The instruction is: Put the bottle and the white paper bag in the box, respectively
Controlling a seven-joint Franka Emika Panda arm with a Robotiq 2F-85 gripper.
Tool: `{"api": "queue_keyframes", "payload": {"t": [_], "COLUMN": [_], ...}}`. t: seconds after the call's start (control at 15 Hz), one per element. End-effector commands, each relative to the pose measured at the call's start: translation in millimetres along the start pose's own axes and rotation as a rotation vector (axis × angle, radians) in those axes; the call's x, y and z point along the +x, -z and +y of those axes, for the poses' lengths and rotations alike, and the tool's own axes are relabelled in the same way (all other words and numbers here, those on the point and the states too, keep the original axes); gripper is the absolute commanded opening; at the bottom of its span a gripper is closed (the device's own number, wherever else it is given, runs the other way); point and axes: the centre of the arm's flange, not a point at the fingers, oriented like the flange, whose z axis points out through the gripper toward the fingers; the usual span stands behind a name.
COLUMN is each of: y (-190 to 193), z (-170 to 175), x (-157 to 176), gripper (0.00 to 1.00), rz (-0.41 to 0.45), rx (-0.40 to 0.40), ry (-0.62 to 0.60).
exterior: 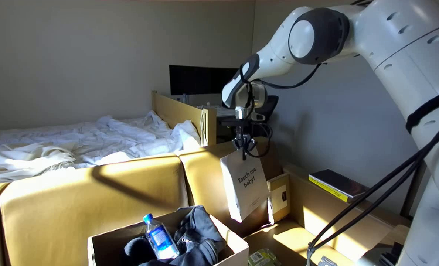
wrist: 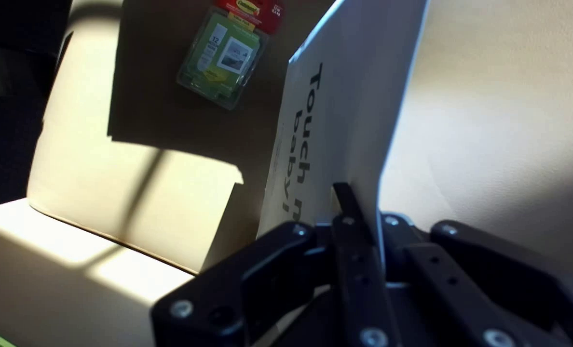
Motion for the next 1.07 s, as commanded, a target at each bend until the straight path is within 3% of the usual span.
{"api": "queue_keyframes", "payload": {"t": [0.0,0.2,0.27,0.53,0.73,1.0], "y": [36,51,42,50,120,198], "z": [69,102,44,77,108,123], "x": [-36,-39,-23,-30,-52,-79], "gripper": [0.00,0.00,0.02,0.00,0.00,0.00], "rz": [0.016,-0.043,0.008,-0.025,0.119,0.312], "rx": [0.145,0.191,0.138,0.151,0.193,0.252], "ry": [-0.003,0.051,0.012,0.031,0.051,-0.002]}}
